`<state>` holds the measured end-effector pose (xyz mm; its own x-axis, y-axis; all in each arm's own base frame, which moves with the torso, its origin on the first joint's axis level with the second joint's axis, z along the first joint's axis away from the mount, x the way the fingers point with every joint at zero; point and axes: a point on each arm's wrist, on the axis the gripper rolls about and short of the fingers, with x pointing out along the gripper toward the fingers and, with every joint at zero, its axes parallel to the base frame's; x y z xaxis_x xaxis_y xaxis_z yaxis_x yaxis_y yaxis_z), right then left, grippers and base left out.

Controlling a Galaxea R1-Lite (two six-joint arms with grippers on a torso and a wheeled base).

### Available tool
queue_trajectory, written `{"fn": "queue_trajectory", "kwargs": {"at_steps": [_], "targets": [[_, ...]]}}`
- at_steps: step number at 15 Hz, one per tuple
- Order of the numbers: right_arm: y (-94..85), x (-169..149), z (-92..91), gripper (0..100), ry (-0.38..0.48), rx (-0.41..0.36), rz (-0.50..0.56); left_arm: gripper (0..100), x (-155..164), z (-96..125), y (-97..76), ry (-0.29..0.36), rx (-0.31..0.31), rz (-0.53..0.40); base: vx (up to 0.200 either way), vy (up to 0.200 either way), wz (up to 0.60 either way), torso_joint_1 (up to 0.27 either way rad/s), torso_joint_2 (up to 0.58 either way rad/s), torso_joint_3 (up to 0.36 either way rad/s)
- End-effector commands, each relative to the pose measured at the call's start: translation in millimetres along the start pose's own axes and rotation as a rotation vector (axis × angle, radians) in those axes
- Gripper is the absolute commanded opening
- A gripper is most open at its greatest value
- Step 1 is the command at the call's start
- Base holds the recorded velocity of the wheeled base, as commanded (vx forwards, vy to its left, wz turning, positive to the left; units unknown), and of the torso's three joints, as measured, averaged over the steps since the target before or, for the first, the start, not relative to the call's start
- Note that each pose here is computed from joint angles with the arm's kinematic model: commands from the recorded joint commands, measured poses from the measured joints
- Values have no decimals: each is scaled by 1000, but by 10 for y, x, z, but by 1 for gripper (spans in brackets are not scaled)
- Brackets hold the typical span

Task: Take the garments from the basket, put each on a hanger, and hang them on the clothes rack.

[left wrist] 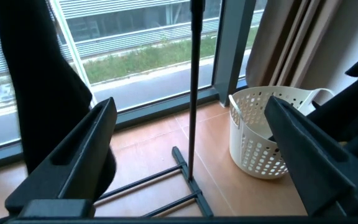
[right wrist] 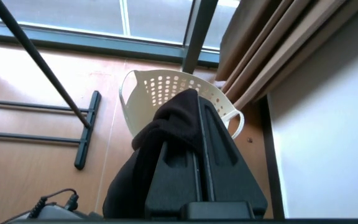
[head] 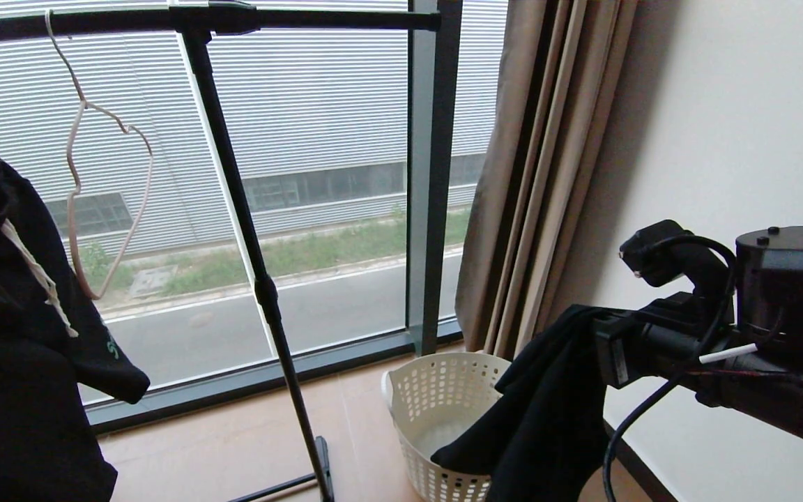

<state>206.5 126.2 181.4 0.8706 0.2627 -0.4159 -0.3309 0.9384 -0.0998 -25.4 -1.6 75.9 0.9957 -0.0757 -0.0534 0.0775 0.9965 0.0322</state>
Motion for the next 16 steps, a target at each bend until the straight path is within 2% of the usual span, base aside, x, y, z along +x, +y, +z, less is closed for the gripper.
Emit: {"fn": "queue_trajectory", "kwargs": {"at_steps": [1,5,7,16], "targets": [[-4,-18,-18,0,2,-2,0,100,0,-1,0,0,2,1,0,0,0,22,-80,-36],[-4,-21,-84,0,19,-4,8,100,1,0,0,2,1,-1,0,0,0,0,0,0],[1,-1,-92,0,-13,1,6,100,-1,3,0,-1,-2,-1,0,0,0,0,0,0],[-2,-13,-120,0,-26,-7,8,100,-1,3,0,-1,-4,-1,0,0,0,169,-441,-286]]}}
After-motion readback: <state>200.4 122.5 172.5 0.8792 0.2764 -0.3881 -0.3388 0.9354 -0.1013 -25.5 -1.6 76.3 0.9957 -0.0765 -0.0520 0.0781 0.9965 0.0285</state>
